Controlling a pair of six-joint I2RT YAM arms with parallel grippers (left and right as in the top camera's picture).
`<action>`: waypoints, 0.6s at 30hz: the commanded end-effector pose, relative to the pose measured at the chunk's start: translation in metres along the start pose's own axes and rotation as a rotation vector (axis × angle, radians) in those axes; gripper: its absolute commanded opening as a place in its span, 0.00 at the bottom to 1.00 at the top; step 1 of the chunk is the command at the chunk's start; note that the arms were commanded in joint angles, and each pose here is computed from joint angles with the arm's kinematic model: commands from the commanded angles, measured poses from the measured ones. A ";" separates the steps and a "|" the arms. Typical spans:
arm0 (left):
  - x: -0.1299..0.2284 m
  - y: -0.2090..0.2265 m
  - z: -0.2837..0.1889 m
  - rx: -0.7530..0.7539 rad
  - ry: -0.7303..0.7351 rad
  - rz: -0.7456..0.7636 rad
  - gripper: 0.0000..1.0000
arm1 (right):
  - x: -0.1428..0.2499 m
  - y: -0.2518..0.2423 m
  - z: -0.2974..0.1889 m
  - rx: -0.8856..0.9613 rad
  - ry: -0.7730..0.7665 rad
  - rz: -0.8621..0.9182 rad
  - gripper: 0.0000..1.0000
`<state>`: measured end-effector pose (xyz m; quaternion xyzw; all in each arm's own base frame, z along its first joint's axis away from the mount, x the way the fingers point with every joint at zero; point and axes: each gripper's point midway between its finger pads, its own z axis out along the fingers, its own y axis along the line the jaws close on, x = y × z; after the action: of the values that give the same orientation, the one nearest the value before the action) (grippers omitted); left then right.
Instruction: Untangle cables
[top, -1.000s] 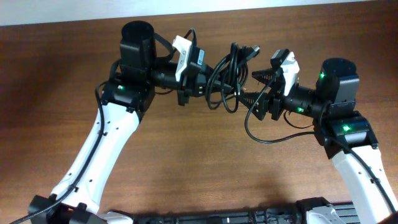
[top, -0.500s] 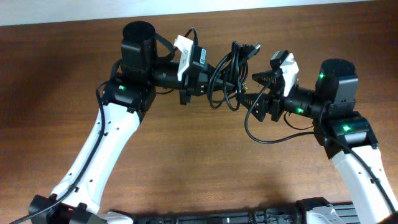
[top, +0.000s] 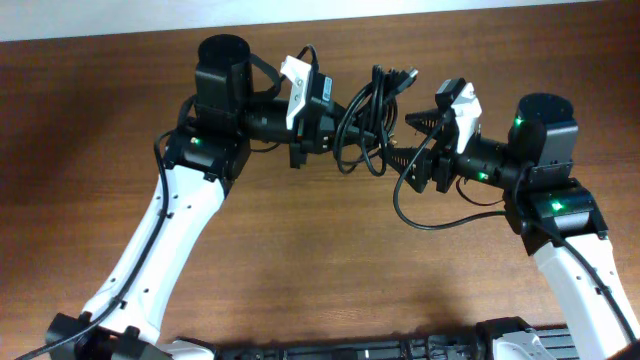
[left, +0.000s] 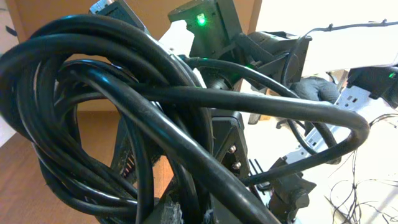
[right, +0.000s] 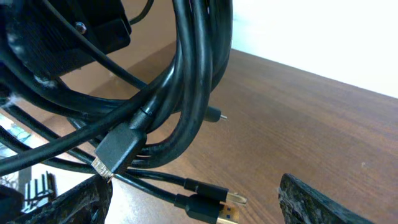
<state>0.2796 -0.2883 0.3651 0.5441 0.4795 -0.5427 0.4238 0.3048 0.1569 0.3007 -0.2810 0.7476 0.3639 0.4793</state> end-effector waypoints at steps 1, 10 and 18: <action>-0.008 -0.008 0.001 0.014 -0.005 0.015 0.00 | -0.011 0.002 0.000 -0.001 -0.026 -0.042 0.84; -0.008 -0.019 0.014 0.058 -0.004 0.018 0.00 | -0.015 -0.014 -0.001 0.092 -0.036 -0.057 0.84; -0.008 -0.026 0.023 0.089 -0.001 0.016 0.00 | -0.023 -0.032 -0.004 0.202 -0.062 -0.084 0.84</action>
<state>0.2667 -0.3054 0.3632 0.5532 0.4738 -0.5470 0.4127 0.3239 0.1460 0.3089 -0.2670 0.7470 0.3151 0.5210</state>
